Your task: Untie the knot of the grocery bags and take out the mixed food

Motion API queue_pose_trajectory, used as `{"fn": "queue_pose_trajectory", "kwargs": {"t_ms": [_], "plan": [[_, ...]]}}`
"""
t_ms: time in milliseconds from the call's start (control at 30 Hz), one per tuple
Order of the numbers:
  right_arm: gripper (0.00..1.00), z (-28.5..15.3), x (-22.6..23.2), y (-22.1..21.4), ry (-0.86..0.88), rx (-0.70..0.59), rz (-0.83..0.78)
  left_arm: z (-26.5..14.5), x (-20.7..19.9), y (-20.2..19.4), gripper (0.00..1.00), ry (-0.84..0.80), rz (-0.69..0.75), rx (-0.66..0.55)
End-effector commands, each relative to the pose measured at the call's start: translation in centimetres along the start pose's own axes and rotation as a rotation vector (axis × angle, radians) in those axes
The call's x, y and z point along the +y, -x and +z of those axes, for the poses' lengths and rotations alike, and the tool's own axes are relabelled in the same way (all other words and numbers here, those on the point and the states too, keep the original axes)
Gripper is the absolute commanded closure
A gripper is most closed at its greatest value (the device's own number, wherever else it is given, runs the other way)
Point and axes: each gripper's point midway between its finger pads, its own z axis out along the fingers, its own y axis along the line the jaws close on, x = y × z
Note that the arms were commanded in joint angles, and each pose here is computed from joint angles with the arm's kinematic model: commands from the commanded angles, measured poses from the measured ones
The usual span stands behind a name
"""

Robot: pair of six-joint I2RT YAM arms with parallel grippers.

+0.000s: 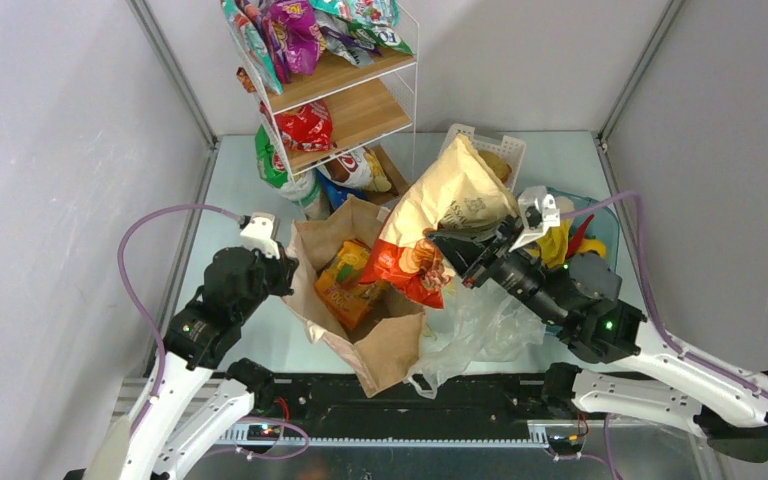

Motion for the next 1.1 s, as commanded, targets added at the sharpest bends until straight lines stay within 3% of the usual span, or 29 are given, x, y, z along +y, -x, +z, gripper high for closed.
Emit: {"fn": "queue_pose_trajectory", "kwargs": {"t_ms": [0,100,167,200,233,267,367,467,667,1067], "plan": [[1.00,-0.2,0.7,2.1,0.047,-0.094,-0.038,0.3,-0.4,0.7,1.00,-0.021,0.006,-0.027],[1.00,-0.4,0.7,2.2,0.051,-0.093,-0.046,0.4,-0.4,0.7,0.99,-0.022,0.008,-0.024],[1.00,-0.5,0.9,2.0,0.061,-0.086,-0.043,0.2,0.1,1.1,0.78,0.004,0.011,-0.039],[1.00,-0.5,1.0,1.8,0.069,-0.075,-0.044,0.0,0.3,1.6,0.52,0.019,0.011,-0.057],[1.00,-0.4,1.2,1.5,0.076,-0.067,-0.046,-0.5,0.8,2.6,0.42,0.048,0.009,-0.090],[1.00,-0.3,1.4,1.2,0.087,-0.057,-0.053,-1.3,0.9,3.4,0.26,0.051,0.005,-0.129],[1.00,0.0,1.9,0.3,0.121,-0.031,-0.087,-5.0,0.0,8.0,0.07,-0.006,-0.022,-0.288],[1.00,0.2,2.8,-0.6,0.177,-0.004,-0.119,-9.4,-3.2,12.2,0.02,-0.189,-0.063,-0.409],[1.00,0.5,5.3,-2.3,0.330,0.035,-0.201,-12.1,-11.5,14.7,0.00,-0.640,-0.133,-0.310],[1.00,1.4,7.2,-4.6,0.440,0.077,-0.268,-8.6,-18.8,12.7,0.00,-0.827,-0.093,-0.127]]}}
